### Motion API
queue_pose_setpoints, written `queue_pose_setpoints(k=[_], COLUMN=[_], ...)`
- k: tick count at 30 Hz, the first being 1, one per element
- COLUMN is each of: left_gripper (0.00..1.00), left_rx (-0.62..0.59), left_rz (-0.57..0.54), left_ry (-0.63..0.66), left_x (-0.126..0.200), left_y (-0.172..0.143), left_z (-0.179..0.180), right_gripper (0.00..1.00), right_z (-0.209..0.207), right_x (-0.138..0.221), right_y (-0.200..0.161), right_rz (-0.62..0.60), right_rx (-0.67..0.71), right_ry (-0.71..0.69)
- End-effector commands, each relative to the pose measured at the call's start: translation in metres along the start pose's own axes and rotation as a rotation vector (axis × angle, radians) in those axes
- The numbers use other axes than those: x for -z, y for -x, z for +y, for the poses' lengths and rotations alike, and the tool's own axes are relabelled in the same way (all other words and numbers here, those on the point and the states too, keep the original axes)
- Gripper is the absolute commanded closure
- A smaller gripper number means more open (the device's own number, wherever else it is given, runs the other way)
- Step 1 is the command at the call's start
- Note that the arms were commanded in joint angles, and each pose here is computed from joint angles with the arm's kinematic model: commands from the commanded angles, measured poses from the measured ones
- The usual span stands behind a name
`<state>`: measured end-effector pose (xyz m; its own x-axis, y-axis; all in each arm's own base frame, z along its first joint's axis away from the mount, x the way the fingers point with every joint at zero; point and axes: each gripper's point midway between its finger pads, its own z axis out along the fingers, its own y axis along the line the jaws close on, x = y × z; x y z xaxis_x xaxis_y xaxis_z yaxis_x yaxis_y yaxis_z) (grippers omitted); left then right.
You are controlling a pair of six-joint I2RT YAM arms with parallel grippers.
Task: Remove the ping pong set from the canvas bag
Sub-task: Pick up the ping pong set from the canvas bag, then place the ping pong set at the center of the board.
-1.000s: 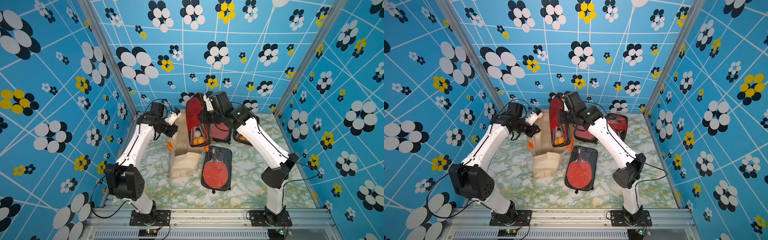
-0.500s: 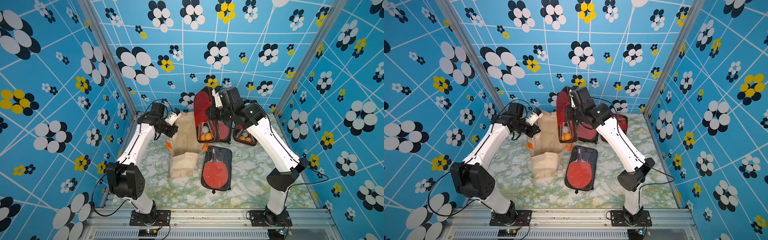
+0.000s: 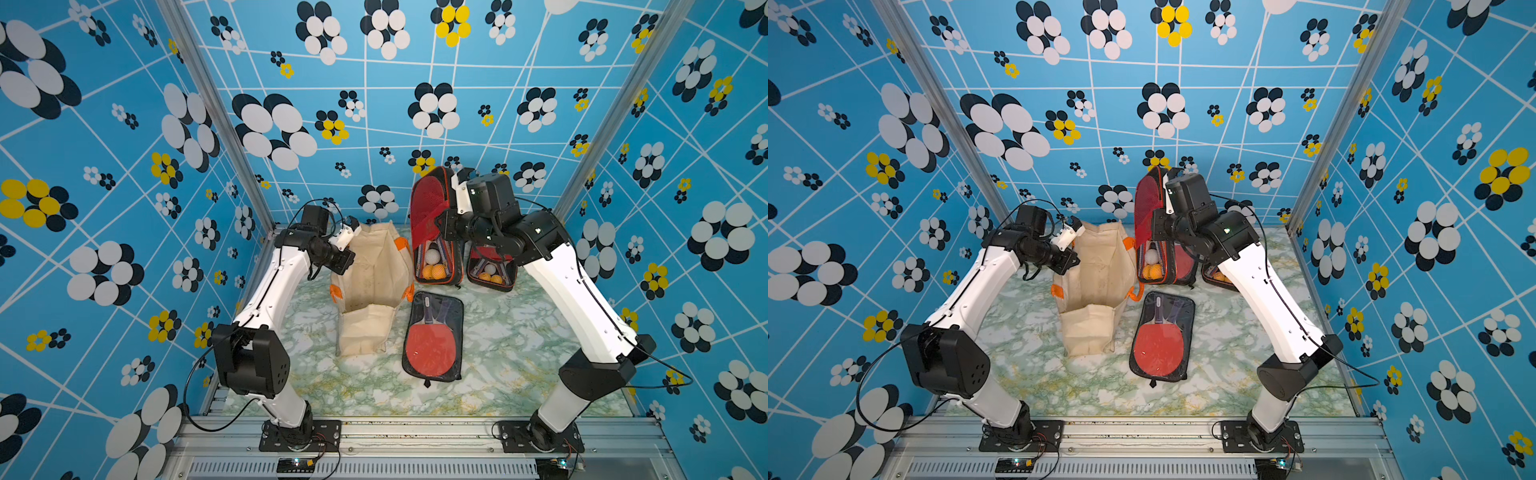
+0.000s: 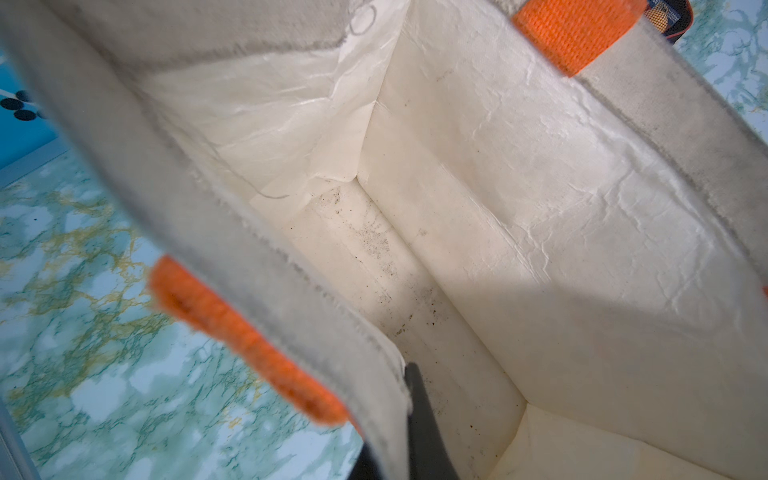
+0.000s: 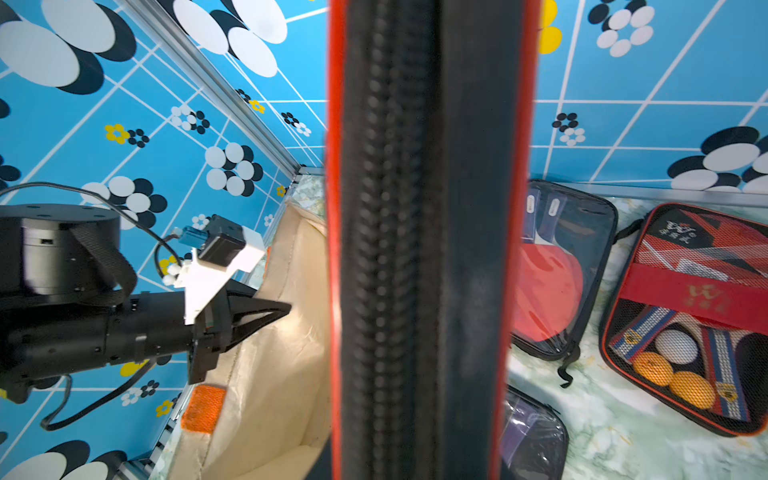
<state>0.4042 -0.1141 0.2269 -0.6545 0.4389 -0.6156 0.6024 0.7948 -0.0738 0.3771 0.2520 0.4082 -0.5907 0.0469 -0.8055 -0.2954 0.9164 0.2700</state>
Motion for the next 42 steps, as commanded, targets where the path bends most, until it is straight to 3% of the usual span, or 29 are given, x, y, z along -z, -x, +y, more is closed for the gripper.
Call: queue_pose_setpoints(k=[1,16,28,39,42], left_gripper=[1.00,1.00,0.99,0.85,0.74], left_rx=[0.005,0.092,0.114,0.125,0.135], left_rz=[-0.002,-0.008,-0.018,-0.018,-0.020], left_ry=[0.029,0.027,-0.003,-0.012,-0.014], left_x=[0.001,0.004,-0.005,-0.007,-0.005], left_y=[0.003,-0.005,-0.005,-0.005,-0.004], left_z=[0.012,0.045,0.063,0.065,0.064], right_gripper=[1.00,1.00,1.00,1.00,1.00], right_z=[-0.004,-0.073,-0.128,-0.151,-0.157], right_x=[0.031,0.029,0.017,0.019,0.017], right_y=[0.037,-0.022,-0.101,-0.154,-0.168], right_rz=[-0.169,-0.058,0.121,0.274,0.307], right_rx=[-0.030,-0.107,-0.167,-0.155,-0.162], right_ry=[0.019,-0.108,-0.198,-0.234,-0.242])
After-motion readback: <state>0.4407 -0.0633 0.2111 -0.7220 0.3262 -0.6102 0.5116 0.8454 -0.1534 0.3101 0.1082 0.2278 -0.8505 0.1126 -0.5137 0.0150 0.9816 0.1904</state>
